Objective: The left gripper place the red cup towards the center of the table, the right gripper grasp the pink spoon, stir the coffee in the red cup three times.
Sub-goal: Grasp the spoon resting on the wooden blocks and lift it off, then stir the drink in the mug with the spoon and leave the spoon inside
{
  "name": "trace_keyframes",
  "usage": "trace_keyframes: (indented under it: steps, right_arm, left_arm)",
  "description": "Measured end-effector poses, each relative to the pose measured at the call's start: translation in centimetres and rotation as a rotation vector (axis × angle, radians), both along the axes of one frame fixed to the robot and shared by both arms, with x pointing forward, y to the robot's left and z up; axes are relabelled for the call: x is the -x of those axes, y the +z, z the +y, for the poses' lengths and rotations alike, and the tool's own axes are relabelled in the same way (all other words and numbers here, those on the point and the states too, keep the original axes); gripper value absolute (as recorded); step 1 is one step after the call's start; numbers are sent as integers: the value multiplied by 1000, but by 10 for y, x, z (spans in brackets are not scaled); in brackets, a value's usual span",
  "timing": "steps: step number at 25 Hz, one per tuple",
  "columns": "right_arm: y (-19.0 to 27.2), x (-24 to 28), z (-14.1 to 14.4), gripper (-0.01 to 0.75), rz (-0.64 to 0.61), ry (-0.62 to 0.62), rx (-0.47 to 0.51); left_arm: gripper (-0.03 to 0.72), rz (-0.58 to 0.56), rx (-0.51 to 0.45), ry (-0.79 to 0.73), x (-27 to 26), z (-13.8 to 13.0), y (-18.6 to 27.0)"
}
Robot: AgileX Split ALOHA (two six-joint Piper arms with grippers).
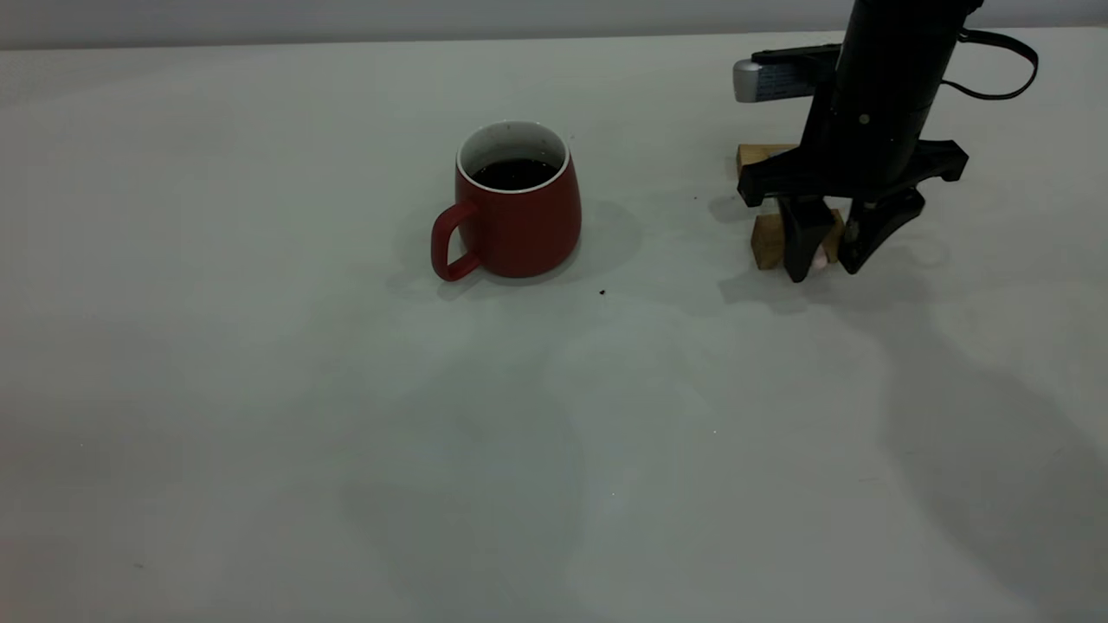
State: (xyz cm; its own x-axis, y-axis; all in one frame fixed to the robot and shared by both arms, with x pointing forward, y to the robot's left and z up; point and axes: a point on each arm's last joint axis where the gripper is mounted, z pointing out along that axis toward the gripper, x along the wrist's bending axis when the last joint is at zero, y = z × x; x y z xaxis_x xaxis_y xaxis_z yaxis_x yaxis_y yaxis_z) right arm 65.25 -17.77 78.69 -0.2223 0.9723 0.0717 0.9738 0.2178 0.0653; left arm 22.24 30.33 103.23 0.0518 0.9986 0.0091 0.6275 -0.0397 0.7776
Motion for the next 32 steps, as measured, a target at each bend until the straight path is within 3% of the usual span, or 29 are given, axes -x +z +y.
trace_keyframes:
  steps: [4,10,14,18,22,26,30,32]
  right_arm:
    - [0,1,0,148,9,-11,1]
    - [24,1,-3,135,10,2,31]
    - [77,-2,1,135,19,-53,-4]
    - [131,1,22,135,107,-203,-236]
    - [156,8,61,135,250,-355,-592]
    - [174,10,95,135,379,-533,-851]
    - [179,11,125,135,574,-853,-979]
    - [176,13,139,135,695,-1036,-993]
  left_arm:
    - [558,0,0,0,0,0,0]
    - [558,0,0,0,0,0,0]
    - [558,0,0,0,0,0,0]
    - [558,0,0,0,0,0,0]
    - [558,0,0,0,0,0,0]
    - [558,0,0,0,0,0,0]
    - [558,0,0,0,0,0,0]
    - [558,0,0,0,0,0,0]
